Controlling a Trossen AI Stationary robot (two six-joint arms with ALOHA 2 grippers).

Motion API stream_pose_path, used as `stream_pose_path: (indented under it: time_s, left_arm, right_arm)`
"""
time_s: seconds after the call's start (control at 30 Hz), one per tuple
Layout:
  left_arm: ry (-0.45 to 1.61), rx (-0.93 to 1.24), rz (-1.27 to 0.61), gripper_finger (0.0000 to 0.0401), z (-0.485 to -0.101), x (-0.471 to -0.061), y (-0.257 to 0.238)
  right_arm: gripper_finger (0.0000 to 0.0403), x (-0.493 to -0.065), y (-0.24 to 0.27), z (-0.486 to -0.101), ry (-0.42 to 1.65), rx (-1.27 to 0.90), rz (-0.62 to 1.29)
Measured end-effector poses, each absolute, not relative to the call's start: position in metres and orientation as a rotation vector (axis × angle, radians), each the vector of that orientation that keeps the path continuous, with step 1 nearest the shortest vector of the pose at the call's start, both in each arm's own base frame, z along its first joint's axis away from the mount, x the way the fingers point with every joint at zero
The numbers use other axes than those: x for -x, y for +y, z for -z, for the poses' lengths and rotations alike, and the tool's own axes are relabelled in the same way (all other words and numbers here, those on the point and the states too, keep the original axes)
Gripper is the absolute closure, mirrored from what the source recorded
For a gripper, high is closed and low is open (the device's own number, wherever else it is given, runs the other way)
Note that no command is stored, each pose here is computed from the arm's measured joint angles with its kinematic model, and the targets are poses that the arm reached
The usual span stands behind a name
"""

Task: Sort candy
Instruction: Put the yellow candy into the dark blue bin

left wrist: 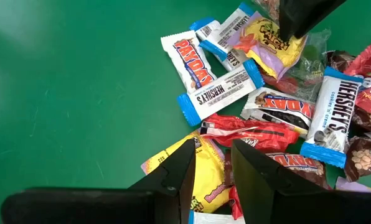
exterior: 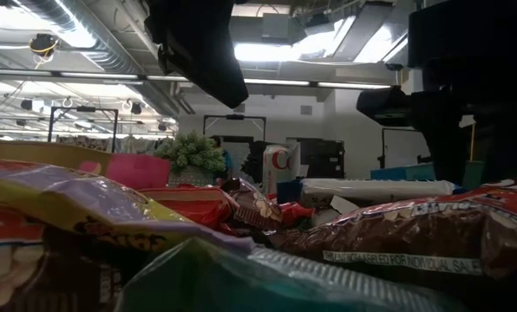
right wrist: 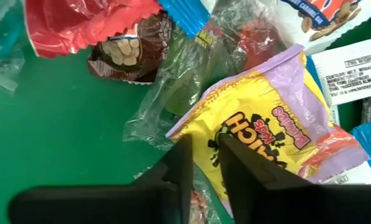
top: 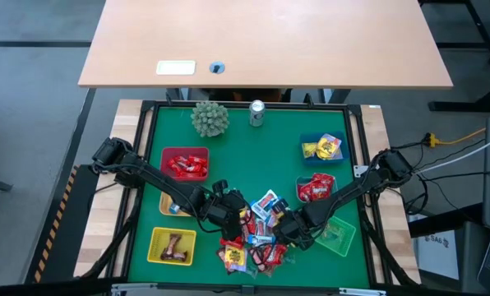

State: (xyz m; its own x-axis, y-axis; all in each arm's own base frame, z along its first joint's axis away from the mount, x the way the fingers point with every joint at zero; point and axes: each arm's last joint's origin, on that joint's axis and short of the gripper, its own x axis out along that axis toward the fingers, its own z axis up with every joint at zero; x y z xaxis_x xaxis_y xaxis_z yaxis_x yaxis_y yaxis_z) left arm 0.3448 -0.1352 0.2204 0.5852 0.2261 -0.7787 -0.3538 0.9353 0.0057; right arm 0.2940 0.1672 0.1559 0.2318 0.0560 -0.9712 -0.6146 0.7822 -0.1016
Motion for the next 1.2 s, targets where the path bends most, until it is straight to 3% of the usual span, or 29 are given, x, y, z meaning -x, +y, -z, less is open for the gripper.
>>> stream_pose_path:
  time_s: [0.17,0.3,0.43,0.7,1.2]
  left_arm:
    - [0.884,0.156,-0.339,0.0309,-0.220,-0.345,-0.135]
    - [0.883,0.156,-0.339,0.0309,-0.220,-0.345,-0.135]
    - [0.883,0.157,-0.339,0.0309,-0.220,-0.345,-0.135]
    - [0.880,0.158,-0.338,0.0309,-0.221,-0.345,-0.135]
    - [0.880,0.159,-0.338,0.0309,-0.221,-0.345,-0.135]
  right_arm:
    - [0.0284,-0.295,0.168,-0.154,1.265,0.524,-0.498]
    - [0.0276,-0.298,0.167,-0.147,1.282,0.524,-0.493]
    - [0.0298,-0.299,0.168,-0.142,1.293,0.533,-0.485]
    - [0.0394,-0.299,0.167,-0.143,1.293,0.531,-0.486]
    - [0.0400,-0.303,0.170,-0.172,1.386,0.547,-0.492]
